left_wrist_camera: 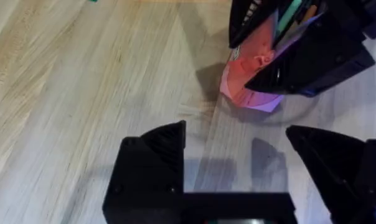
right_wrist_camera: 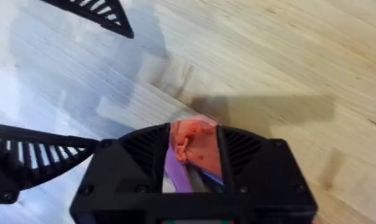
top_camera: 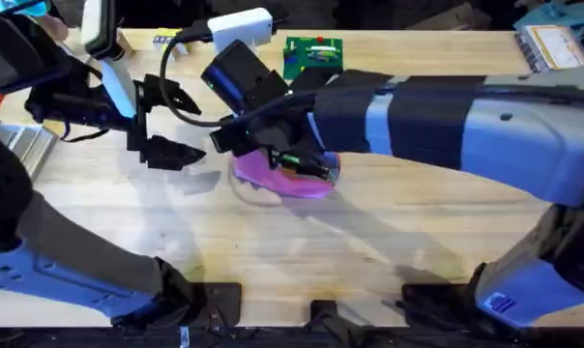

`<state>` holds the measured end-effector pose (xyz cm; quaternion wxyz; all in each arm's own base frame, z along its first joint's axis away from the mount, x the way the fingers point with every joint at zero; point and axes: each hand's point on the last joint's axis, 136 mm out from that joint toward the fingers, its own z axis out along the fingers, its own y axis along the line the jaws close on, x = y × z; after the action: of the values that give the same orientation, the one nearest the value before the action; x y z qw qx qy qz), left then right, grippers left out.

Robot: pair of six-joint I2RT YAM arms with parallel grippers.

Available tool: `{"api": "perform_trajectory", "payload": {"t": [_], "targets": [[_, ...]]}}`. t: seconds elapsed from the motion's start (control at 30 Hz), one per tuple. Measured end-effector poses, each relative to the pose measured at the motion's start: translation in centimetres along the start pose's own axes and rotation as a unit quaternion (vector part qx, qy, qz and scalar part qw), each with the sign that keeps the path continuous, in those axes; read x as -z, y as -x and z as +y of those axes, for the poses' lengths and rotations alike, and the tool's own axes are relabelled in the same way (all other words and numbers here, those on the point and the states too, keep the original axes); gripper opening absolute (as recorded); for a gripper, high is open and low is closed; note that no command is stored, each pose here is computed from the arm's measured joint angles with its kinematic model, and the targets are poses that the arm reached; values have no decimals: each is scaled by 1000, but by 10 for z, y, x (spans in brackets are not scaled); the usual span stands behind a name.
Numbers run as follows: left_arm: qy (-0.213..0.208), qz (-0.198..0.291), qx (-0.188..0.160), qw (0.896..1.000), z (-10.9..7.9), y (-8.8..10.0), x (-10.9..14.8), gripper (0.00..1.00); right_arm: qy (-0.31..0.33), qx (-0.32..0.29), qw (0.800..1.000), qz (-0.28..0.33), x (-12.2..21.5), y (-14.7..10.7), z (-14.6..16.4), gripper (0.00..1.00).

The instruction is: Unzip the bag, pick up the pens from the table one at a time and place them inside, then zip the bag closed.

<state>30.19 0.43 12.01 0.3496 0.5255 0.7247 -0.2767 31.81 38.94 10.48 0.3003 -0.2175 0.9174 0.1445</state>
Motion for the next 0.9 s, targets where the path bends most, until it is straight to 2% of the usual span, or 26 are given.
{"api": "perform_trajectory", "payload": {"t": [0.1,0.5,0.53,0.57,0.73,0.9], "targets": [[0,0,0,1000,0,0,0,993,3,2,1000,-1,0,-1,3,400],[0,0,0,1000,0,0,0,994,4,3,1000,-2,1,1,5,307],[0,0,0,1000,0,0,0,993,10,4,1000,-17,6,14,10,212],[0,0,0,1000,0,0,0,993,10,4,1000,-17,7,15,10,206],[0,0,0,1000,0,0,0,993,5,8,1000,-6,7,10,7,222],[0,0,0,1000,0,0,0,994,1,12,1000,4,7,4,5,337]]}}
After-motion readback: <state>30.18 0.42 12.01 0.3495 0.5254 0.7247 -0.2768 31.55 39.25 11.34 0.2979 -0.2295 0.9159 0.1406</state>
